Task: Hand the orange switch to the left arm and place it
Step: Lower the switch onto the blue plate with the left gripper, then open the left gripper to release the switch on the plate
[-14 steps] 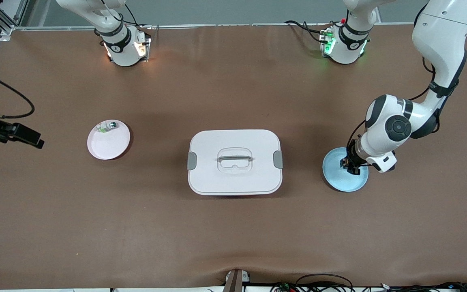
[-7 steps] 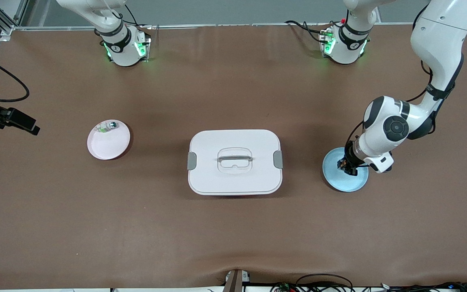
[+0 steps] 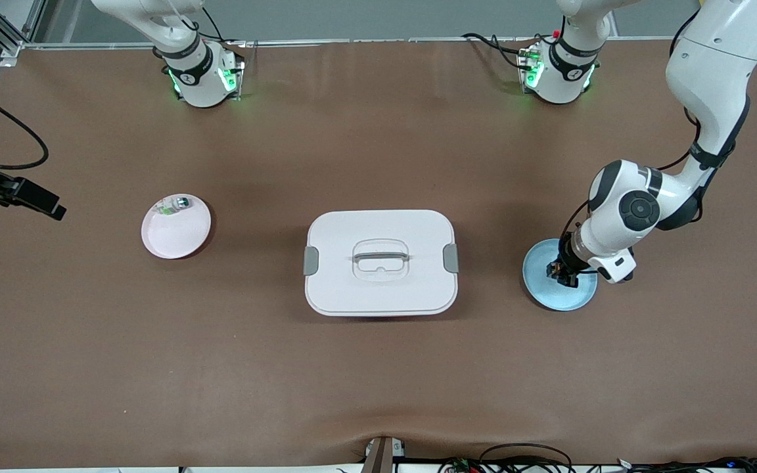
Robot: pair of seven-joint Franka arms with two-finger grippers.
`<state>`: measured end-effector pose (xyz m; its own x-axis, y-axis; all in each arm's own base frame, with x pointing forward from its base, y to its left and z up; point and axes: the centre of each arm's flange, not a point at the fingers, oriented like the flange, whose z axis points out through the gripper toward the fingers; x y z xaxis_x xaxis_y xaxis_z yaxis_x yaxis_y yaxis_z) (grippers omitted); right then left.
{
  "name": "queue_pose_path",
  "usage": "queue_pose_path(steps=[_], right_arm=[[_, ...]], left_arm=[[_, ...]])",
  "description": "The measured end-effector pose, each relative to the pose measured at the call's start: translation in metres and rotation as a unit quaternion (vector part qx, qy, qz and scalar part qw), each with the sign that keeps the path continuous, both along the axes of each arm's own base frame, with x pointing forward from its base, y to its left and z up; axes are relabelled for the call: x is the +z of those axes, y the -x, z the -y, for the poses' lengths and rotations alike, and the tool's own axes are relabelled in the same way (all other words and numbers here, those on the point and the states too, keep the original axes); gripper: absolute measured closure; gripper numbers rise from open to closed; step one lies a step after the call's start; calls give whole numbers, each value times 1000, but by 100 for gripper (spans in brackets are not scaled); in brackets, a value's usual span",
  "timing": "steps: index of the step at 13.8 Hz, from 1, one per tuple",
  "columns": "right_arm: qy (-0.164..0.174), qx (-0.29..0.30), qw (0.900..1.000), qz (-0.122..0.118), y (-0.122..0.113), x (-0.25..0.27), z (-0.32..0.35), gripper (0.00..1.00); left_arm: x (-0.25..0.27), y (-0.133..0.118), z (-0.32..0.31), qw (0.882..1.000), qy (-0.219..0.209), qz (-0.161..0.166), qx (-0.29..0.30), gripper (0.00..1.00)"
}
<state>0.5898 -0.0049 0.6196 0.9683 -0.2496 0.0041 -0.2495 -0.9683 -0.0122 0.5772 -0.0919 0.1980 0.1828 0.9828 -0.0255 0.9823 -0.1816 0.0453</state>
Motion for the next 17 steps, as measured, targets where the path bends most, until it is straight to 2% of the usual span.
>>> queue_pose_path(steps=[2,3,6,9,12,17], right_arm=[[0,23,1000,-5,1,-1,0,0],[0,30,1000,-8,2,-2,0,0],[0,38,999,-14,3,-2,0,0],[-1,40,999,-12,4,0,-1,0],[-1,40,999,-10,5,1,-1,0],[0,41,999,-10,5,1,-1,0]], left_arm=[[0,0,0,1000,0,0,-1,67],[0,0,0,1000,0,0,-1,62],[6,-7,-1,1000,2,12,1,33],[32,-32,-10,999,5,45,14,2],[65,-59,-22,996,6,79,28,0],[83,-74,-30,995,5,93,42,0]])
